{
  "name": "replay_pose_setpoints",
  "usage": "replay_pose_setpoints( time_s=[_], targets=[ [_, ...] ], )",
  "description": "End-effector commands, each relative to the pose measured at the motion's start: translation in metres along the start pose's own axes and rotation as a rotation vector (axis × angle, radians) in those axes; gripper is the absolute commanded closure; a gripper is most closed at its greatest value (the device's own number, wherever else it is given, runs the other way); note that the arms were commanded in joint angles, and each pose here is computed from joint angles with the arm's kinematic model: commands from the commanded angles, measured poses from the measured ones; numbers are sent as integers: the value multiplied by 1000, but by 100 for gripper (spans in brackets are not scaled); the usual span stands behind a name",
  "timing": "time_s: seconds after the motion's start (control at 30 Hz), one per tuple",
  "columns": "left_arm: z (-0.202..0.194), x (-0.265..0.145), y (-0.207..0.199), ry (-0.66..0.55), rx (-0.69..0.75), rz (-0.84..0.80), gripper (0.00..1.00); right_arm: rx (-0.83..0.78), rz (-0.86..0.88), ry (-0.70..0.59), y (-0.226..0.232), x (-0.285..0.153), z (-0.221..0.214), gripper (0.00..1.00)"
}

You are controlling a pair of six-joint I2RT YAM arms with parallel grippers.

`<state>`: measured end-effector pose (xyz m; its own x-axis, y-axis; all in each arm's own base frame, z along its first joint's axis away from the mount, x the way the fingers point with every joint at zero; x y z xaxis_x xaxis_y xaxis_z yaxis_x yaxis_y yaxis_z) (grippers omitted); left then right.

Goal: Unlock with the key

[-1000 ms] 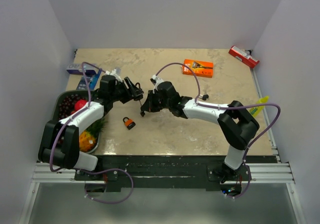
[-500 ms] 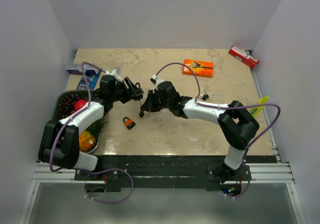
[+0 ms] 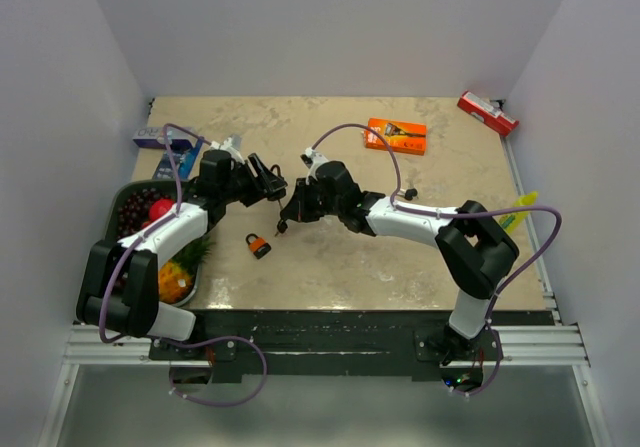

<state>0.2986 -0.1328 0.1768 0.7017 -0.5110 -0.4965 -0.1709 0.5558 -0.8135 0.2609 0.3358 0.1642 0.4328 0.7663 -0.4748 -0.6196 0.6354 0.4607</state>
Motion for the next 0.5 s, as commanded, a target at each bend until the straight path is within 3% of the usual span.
replay_pose_setpoints(
  time_s=[0.0, 0.47],
  targets=[
    [15, -11, -31, -60, 49, -130, 100, -10, 41, -112, 13, -4, 31, 100],
    [14, -9, -29, -52, 46, -129, 100, -10, 33, -155, 15, -3, 40, 100]
  ],
)
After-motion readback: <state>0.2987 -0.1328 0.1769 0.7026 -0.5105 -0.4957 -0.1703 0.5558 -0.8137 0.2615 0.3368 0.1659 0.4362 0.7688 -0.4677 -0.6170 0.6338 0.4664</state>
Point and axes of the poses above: each gripper's point midway between its finger pads, its own x axis out along the fingers, its own y axis along the line the jaws close on, z = x × y, the point moved 9 cm from there along -x, back along the fingers, and after that the axes turned 14 degrees about -x, right-handed, at the moved point
